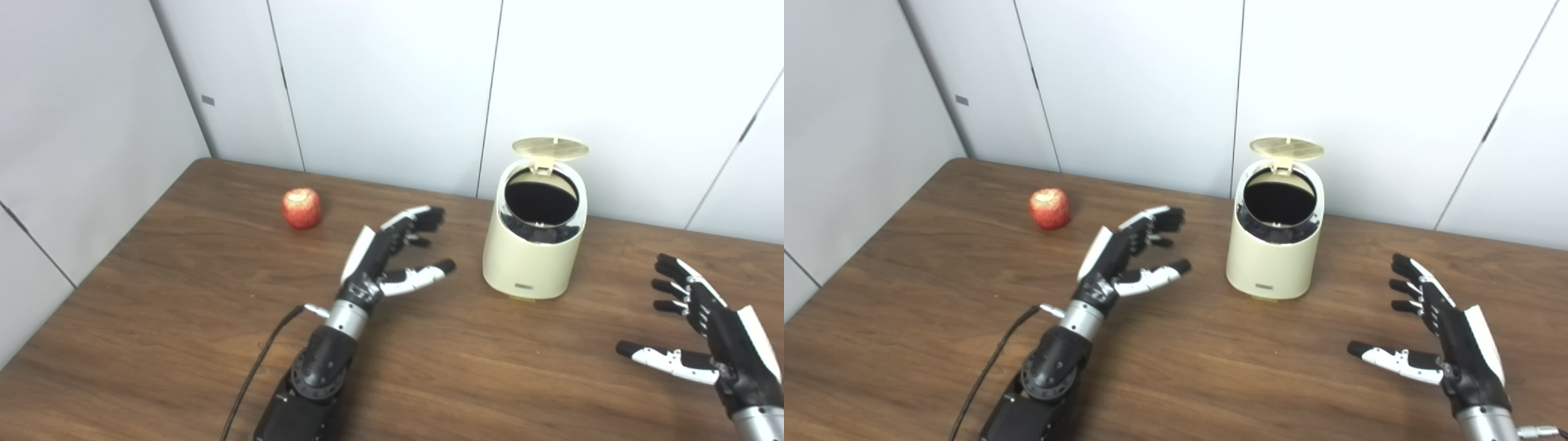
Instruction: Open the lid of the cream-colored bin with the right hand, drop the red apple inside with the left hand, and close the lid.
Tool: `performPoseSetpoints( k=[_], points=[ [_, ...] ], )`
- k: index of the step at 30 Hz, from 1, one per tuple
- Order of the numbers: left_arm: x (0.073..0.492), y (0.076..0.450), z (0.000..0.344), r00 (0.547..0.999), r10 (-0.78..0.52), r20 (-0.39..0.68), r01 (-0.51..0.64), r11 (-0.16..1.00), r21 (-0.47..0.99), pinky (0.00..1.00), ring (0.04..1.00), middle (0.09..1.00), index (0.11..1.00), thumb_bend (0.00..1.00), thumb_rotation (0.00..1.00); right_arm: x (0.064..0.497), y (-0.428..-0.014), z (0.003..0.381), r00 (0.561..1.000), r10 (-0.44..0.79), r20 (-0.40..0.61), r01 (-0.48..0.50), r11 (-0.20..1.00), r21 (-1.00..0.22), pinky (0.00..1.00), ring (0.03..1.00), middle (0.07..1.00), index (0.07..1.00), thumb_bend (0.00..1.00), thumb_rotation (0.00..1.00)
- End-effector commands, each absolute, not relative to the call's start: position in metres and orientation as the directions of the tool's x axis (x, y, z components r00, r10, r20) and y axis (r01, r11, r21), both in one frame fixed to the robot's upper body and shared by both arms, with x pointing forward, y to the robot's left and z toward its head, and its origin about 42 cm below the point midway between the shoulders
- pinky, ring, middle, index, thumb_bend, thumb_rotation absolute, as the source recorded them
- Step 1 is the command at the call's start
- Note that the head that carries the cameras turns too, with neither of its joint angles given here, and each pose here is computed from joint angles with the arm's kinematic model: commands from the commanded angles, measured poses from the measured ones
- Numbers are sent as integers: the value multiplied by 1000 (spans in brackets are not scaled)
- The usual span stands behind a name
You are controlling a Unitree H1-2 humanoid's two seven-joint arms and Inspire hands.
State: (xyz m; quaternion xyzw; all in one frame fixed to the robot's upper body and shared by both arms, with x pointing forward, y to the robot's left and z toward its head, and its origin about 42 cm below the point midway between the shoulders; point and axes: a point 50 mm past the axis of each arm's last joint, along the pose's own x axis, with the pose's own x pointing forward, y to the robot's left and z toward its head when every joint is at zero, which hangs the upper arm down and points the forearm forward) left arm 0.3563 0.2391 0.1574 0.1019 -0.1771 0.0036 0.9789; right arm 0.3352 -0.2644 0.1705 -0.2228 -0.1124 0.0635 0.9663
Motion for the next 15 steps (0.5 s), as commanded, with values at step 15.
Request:
performPoseSetpoints(
  k=[15],
  points=[
    [385, 319, 238, 851, 117, 512, -279, 927, 252, 627, 725, 775, 798, 739, 199, 340, -260, 202, 946, 190, 262, -51, 886, -460, 715, 831, 888, 884, 701, 0]
  ],
)
